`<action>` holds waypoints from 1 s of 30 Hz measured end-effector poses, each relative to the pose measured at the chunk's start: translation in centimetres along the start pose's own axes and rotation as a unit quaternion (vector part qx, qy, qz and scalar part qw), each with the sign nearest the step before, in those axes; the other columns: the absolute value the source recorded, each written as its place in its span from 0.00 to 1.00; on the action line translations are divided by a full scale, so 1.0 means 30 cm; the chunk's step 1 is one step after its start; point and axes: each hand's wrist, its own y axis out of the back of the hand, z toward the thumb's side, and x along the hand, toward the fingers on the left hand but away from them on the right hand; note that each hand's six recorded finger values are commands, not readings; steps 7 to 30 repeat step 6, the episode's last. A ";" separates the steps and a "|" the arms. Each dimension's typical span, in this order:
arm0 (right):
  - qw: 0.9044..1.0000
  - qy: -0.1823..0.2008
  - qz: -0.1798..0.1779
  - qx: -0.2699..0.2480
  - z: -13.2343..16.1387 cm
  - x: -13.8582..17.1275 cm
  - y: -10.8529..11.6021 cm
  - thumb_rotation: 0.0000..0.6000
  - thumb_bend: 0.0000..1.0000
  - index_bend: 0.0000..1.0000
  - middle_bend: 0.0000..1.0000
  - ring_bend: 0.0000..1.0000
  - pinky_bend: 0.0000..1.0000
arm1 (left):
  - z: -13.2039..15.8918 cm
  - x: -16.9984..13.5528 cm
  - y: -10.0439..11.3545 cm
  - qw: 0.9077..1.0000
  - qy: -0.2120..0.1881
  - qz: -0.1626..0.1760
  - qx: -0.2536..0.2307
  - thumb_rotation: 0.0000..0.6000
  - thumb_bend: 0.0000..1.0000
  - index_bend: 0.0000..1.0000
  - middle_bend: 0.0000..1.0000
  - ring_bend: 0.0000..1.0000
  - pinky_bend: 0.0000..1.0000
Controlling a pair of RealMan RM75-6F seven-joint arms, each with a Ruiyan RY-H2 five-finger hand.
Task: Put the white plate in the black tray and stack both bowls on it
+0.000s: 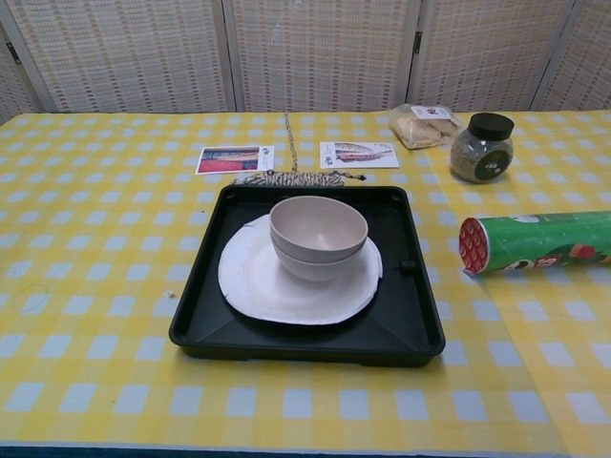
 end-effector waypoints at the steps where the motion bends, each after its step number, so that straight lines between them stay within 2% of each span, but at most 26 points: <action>1: 1.000 -0.003 -0.003 0.001 -0.003 -0.002 0.000 1.00 0.24 0.00 0.00 0.00 0.00 | -0.007 -0.006 0.002 1.000 -0.002 0.001 0.008 1.00 0.28 0.06 0.03 0.00 0.00; 6: 1.000 -0.012 -0.008 0.001 -0.012 -0.010 0.001 1.00 0.24 0.00 0.00 0.00 0.00 | 0.004 -0.030 0.013 1.000 -0.003 0.004 0.026 1.00 0.27 0.06 0.01 0.00 0.00; 30: 1.000 -0.012 -0.008 0.001 -0.012 -0.010 0.001 1.00 0.24 0.00 0.00 0.00 0.00 | 0.004 -0.030 0.013 1.000 -0.003 0.004 0.026 1.00 0.27 0.06 0.01 0.00 0.00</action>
